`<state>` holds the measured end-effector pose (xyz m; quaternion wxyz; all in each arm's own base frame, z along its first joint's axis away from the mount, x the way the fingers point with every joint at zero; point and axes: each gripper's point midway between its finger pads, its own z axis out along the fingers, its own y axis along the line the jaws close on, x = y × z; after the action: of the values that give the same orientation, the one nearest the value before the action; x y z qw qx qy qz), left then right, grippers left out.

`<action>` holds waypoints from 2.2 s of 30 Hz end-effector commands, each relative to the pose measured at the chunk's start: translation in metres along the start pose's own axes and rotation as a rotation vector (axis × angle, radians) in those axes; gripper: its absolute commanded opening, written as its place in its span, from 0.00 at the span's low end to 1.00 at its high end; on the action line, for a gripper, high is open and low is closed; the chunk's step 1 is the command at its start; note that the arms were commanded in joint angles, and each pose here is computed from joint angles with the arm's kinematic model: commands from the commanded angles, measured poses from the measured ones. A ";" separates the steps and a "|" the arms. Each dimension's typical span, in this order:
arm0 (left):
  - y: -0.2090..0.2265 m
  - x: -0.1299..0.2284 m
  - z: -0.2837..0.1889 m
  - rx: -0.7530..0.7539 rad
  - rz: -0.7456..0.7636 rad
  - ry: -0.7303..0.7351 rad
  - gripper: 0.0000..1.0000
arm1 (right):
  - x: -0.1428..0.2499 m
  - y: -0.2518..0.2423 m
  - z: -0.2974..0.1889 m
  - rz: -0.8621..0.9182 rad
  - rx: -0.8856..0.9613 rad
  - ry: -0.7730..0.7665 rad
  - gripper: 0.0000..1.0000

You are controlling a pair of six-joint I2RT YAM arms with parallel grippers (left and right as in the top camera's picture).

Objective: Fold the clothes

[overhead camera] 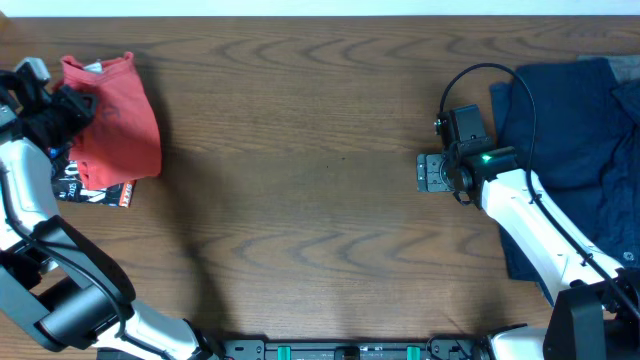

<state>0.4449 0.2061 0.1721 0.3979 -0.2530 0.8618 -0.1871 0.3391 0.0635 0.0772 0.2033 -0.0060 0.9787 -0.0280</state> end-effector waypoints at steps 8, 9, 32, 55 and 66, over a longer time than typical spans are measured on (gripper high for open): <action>0.027 -0.023 -0.019 -0.117 -0.005 -0.083 0.06 | -0.004 -0.004 -0.002 0.020 0.015 -0.012 0.85; 0.029 -0.023 -0.020 -0.131 -0.005 -0.085 0.06 | -0.004 -0.004 -0.002 0.020 0.015 -0.012 0.85; 0.072 -0.034 -0.037 -0.293 -0.036 -0.142 0.98 | -0.004 -0.004 -0.002 0.020 0.015 -0.012 0.86; 0.054 0.047 -0.004 -0.162 -0.233 0.117 0.97 | -0.002 -0.005 -0.002 0.019 0.016 -0.005 0.87; 0.115 0.091 0.017 -0.295 -0.328 0.209 0.98 | 0.005 -0.006 -0.002 0.014 0.023 0.025 0.87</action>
<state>0.3893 0.2279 0.0665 0.2526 -0.3931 0.8673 -0.1715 0.3328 0.0618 0.0747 0.1898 -0.0069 0.9813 -0.0317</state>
